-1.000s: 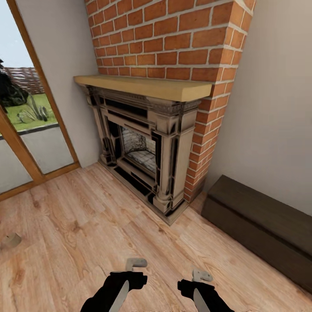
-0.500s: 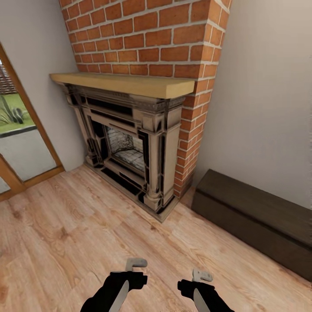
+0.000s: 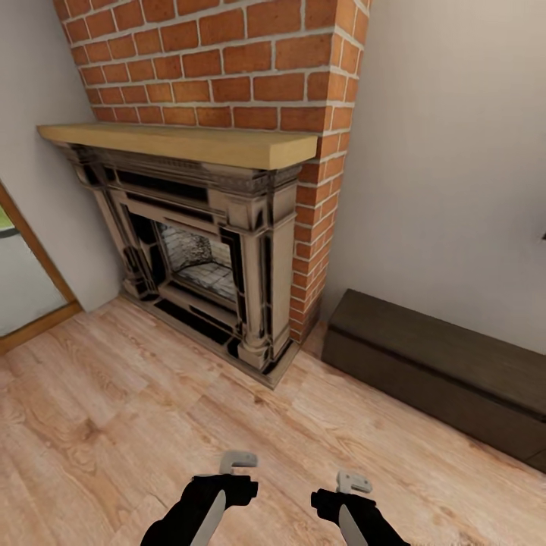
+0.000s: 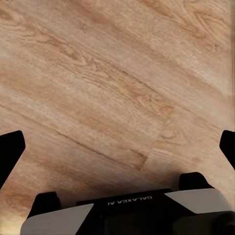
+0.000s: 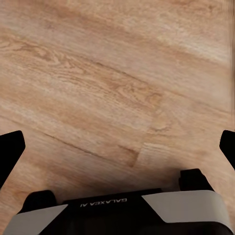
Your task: Place each of the two pumpkins and all three candles from the living room inside a cabinet in the living room (use any cabinet), then make sure every cabinet is closed, and position the cauldron so it is next to a table in the living room.
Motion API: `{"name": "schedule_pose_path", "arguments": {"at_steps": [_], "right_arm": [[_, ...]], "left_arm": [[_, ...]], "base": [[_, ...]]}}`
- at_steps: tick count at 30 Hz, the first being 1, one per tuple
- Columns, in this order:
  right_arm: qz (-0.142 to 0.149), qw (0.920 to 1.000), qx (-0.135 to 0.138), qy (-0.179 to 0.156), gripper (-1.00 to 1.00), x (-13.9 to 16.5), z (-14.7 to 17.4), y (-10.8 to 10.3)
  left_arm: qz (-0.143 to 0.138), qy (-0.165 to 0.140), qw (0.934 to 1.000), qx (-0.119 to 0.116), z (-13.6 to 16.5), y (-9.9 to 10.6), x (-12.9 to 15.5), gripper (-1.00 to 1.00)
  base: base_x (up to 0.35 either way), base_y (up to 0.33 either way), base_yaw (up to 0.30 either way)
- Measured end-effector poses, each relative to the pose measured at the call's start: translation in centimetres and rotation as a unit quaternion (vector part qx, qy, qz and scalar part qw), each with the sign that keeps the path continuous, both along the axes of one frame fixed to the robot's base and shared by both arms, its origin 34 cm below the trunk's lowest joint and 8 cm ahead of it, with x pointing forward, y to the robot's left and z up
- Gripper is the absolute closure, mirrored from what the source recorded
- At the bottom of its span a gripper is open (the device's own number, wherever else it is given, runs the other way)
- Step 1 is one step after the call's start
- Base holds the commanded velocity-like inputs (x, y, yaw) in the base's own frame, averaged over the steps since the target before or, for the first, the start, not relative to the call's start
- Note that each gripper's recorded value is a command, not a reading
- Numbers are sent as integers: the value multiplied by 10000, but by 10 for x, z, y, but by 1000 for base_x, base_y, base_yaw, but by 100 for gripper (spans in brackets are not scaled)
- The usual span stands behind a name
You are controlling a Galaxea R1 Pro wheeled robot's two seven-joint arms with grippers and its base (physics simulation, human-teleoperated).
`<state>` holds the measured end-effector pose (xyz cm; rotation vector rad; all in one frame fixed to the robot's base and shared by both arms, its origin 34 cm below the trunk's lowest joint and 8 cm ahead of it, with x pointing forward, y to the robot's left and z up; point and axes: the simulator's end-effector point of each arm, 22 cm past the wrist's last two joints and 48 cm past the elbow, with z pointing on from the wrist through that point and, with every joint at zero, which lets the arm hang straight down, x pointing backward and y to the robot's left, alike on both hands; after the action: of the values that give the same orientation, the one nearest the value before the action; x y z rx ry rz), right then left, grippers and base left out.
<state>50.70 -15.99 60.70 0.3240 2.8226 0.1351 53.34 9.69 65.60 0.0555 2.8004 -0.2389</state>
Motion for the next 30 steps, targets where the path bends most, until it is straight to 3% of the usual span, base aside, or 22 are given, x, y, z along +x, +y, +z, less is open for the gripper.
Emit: {"name": "schedule_pose_path", "arguments": {"at_steps": [19, 30], "right_arm": [[-4, 10000, -28, 89, -100, -6, -7, -4], [-12, 9998, -110, 141, -100, -9, -12, -17]], "left_arm": [[-2, 71, 10000, 4, -6, 0, -4, -100], [-1, 115, 9999, -8, -10, 0, -6, -100]], "base": [[147, 1, -230], [23, 0, -230]]}}
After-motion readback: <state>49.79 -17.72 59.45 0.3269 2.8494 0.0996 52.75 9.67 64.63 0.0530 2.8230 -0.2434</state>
